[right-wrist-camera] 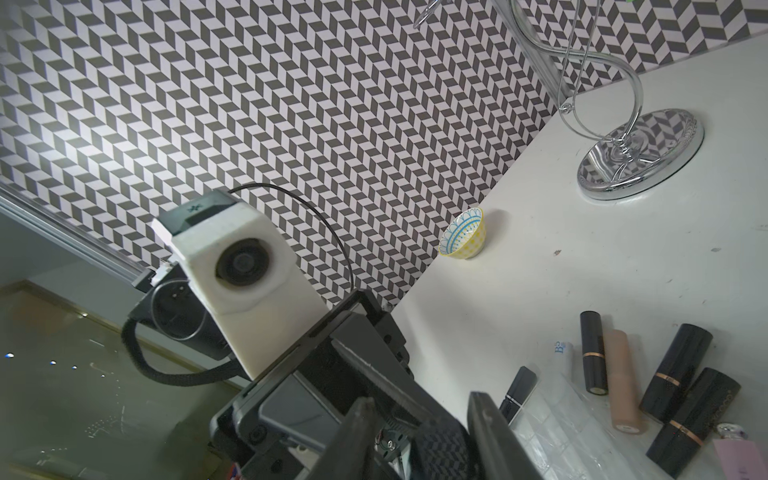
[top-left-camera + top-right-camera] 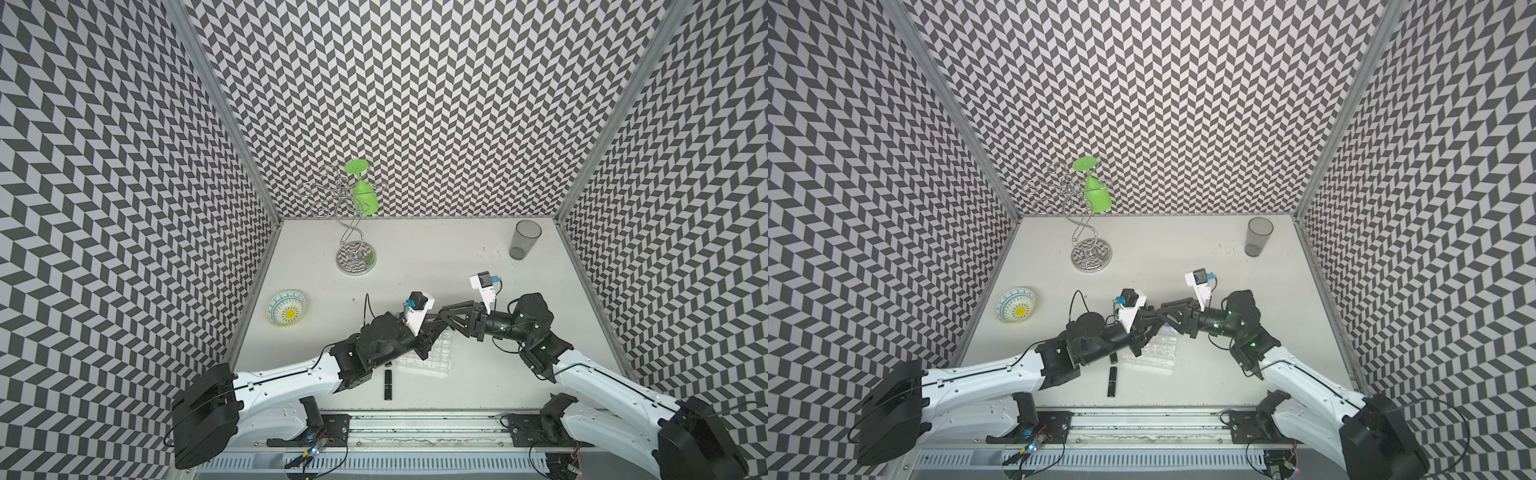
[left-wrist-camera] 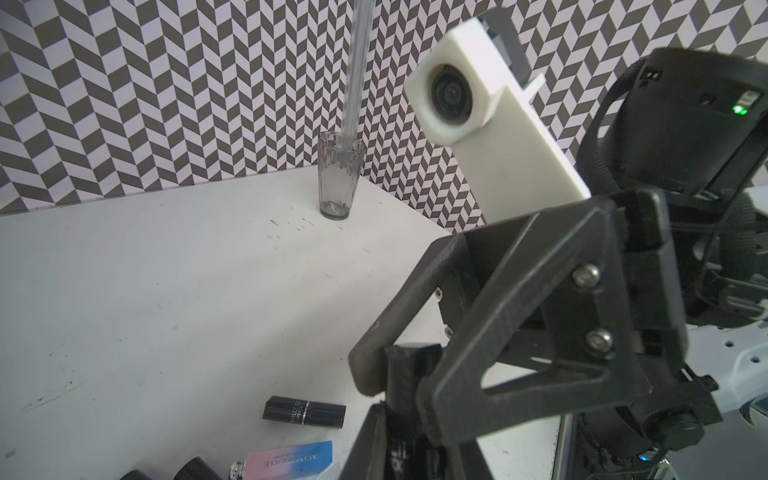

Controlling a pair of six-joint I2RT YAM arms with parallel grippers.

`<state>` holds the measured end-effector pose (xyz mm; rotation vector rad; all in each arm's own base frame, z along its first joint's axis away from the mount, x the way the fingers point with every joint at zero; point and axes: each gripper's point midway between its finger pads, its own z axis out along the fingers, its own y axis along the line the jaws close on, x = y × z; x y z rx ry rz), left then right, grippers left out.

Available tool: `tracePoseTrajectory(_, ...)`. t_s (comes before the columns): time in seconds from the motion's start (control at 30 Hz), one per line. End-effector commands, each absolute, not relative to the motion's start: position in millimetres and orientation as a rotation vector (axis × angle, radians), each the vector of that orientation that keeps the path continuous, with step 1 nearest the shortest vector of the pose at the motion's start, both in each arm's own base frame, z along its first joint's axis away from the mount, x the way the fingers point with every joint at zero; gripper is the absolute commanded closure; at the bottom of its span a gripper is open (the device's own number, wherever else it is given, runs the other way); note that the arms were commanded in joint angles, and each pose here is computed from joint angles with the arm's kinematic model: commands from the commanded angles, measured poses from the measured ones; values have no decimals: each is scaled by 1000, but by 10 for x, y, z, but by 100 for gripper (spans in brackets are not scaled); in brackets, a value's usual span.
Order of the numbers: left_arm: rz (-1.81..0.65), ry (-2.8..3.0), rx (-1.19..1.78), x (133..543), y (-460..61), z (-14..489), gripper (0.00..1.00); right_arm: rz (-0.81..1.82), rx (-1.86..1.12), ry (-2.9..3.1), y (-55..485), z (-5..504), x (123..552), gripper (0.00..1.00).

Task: Arrange the lipsticks in the organizer
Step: Pick up the lipstick at the center of the board, then place the lipstick in the storage box.

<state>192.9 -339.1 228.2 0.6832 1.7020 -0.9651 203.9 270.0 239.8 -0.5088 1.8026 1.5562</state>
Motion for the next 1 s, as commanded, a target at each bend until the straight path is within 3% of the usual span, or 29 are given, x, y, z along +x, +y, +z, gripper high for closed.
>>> tracePoseTrajectory(0.0, -972, 1676, 651, 1967, -3379, 2376, 100, 1551, -556, 1739, 2733, 2541, 2025, 69)
tracePoseTrajectory(0.07, -972, 1669, 644, 1964, -3361, 2391, 100, 1538, -541, 1746, 2727, 2524, 2050, 79)
tracePoseTrajectory(0.2, -966, 1677, 652, 1960, -3353, 2370, 96, 1519, -523, 1751, 2725, 2504, 2095, 85)
tracePoseTrajectory(0.23, -953, 1682, 653, 1969, -3342, 2362, 83, 1519, -524, 1750, 2731, 2504, 2097, 85)
tracePoseTrajectory(0.33, -925, 1702, 624, 1999, -3259, 2352, 3, 1501, -524, 1761, 2751, 2489, 2118, 85)
tracePoseTrajectory(0.67, -885, 1869, 320, 1937, -2541, 2019, 0, 865, -371, 2026, 2680, 1870, 2333, 87)
tracePoseTrajectory(0.97, -823, 2100, 207, 1765, -2175, 1385, 0, 705, -300, 2013, 2481, 1694, 2413, 89)
